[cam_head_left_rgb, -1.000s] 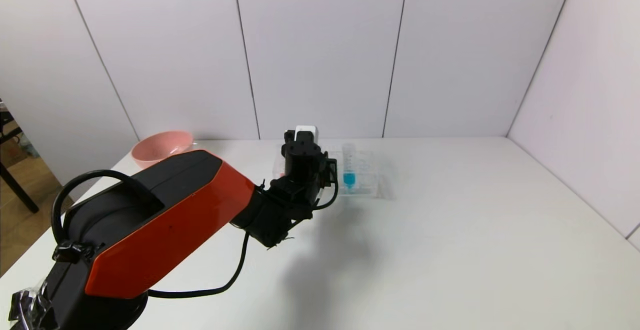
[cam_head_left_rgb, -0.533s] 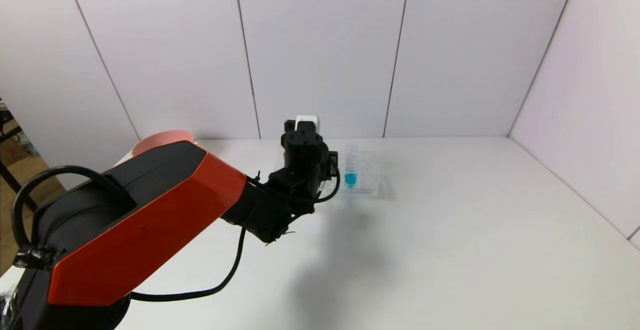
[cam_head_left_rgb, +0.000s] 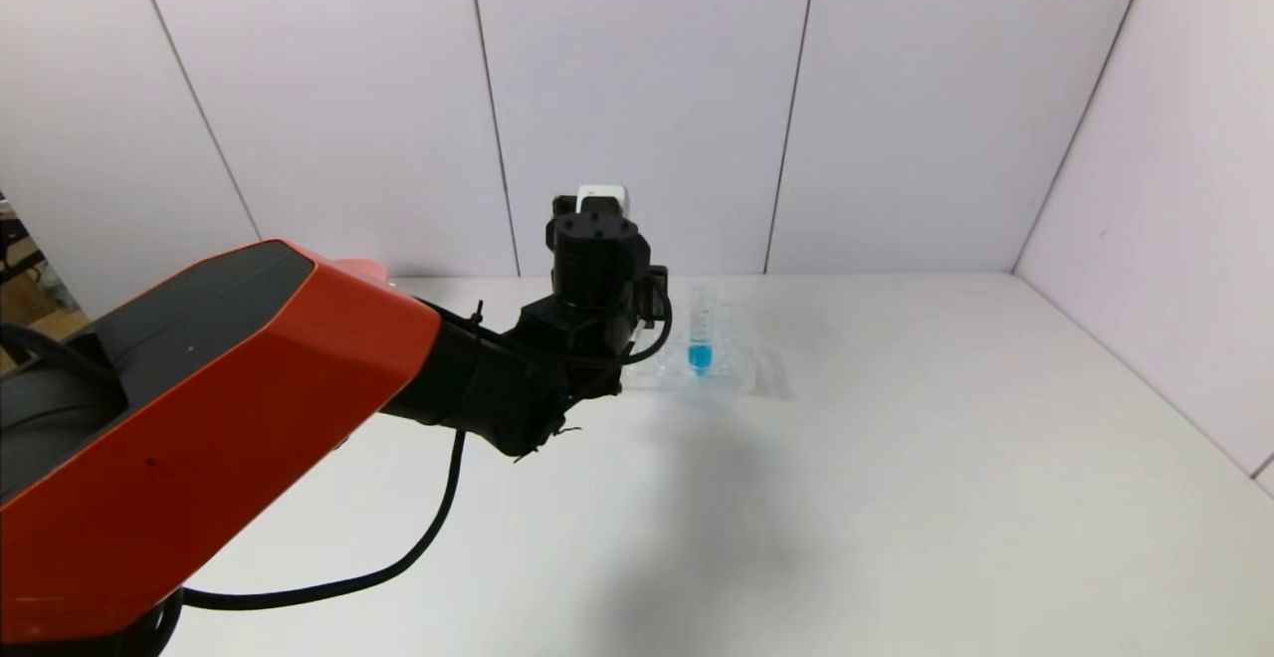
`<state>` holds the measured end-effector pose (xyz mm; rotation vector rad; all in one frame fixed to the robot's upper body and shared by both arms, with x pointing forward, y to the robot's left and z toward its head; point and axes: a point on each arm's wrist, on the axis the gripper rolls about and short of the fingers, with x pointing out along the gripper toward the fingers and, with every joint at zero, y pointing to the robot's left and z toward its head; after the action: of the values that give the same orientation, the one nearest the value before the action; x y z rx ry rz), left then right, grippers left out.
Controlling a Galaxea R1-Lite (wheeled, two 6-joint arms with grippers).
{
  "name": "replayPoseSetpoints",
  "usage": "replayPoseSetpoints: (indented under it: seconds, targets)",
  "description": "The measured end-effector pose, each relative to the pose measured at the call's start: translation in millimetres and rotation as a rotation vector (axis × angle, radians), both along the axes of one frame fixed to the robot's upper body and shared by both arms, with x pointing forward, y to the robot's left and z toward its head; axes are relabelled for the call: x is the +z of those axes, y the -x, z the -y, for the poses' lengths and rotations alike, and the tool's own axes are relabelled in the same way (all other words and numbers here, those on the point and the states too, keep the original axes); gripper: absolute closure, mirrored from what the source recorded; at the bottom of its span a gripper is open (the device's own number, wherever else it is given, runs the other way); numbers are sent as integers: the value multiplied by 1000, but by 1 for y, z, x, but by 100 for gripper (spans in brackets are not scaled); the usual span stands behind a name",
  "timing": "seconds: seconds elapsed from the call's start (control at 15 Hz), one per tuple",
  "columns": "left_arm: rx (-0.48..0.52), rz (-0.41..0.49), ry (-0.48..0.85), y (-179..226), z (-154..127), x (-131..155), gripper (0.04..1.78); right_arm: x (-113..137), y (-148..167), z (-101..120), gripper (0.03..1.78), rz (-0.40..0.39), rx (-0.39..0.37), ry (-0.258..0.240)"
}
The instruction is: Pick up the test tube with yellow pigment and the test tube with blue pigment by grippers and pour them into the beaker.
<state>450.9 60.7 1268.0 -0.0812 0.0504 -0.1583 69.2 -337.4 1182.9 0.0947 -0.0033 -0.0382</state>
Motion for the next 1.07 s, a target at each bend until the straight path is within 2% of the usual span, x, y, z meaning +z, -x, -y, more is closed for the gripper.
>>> replayPoseSetpoints:
  seconds: [0.47,0.67,0.87,1.07]
  targets:
    - [-13,19,18,20,-8,40,128,0,0,0,10,0,0,0]
    - [29,34,23,30,-21,62,128,0,0,0,10,0,0,0]
    - [90,60,12,34,-51,82,128,0,0,0,10,0,0,0]
    - [184,72,9,37,-100,95,128,0,0,0,10,0,0,0]
